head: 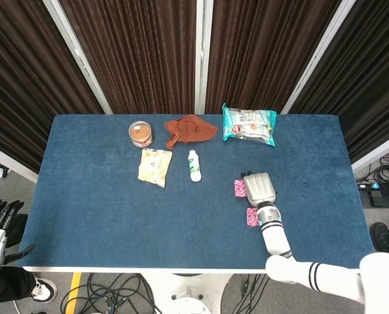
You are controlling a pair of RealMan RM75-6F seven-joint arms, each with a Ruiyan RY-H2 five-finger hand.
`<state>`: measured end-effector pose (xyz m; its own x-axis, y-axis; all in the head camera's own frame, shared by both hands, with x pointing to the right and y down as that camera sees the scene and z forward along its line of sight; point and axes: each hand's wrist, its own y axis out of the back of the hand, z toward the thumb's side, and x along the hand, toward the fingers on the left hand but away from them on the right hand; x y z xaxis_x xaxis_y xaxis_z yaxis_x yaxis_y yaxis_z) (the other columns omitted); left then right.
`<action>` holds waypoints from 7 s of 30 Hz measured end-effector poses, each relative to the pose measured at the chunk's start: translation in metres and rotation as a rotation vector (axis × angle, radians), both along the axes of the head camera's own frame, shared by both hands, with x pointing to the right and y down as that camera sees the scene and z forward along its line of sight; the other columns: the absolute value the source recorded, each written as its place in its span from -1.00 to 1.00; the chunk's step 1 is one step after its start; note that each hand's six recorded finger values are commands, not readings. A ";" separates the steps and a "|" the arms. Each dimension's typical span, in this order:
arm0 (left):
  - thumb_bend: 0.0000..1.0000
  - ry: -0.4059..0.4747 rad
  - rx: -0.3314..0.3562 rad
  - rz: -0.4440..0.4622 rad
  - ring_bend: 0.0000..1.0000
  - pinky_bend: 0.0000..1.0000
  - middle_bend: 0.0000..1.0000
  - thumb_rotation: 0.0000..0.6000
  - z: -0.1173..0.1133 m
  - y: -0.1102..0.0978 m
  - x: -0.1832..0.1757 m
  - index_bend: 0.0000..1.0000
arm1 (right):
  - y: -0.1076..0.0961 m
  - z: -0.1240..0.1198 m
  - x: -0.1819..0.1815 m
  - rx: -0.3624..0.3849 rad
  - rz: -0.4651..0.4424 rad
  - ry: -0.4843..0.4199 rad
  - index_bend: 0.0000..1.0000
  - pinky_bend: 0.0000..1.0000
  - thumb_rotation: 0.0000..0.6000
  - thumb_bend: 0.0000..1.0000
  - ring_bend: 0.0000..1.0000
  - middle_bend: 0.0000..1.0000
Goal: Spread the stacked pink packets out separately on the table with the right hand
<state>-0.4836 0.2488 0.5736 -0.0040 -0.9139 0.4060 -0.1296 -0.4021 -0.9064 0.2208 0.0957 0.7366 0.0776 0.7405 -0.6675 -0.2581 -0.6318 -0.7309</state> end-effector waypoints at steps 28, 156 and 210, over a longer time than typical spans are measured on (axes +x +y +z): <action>-0.74 -0.012 0.003 -0.021 -1.00 -0.79 -0.85 1.00 -0.006 0.002 -0.012 -0.82 | 0.005 0.013 -0.025 -0.061 -0.018 -0.018 -0.64 0.83 1.00 -0.75 0.68 -0.56; -0.74 -0.007 -0.028 -0.027 -1.00 -0.79 -0.85 1.00 0.002 0.007 -0.013 -0.82 | 0.002 0.010 0.093 -0.033 0.075 0.080 -0.19 0.83 1.00 -0.66 0.69 -0.23; -0.74 -0.006 -0.029 0.017 -1.00 -0.79 -0.85 1.00 0.000 0.002 0.006 -0.82 | 0.176 -0.184 0.231 0.408 0.285 -0.113 -1.00 -1.00 1.00 -0.98 -1.00 -1.00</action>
<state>-0.4779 0.2503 0.5732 0.0093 -0.9019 0.4319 -0.1172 -0.4300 -0.8952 0.4521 0.2720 0.5527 -0.1102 0.9414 -0.3189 -0.0220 -0.3230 -0.9461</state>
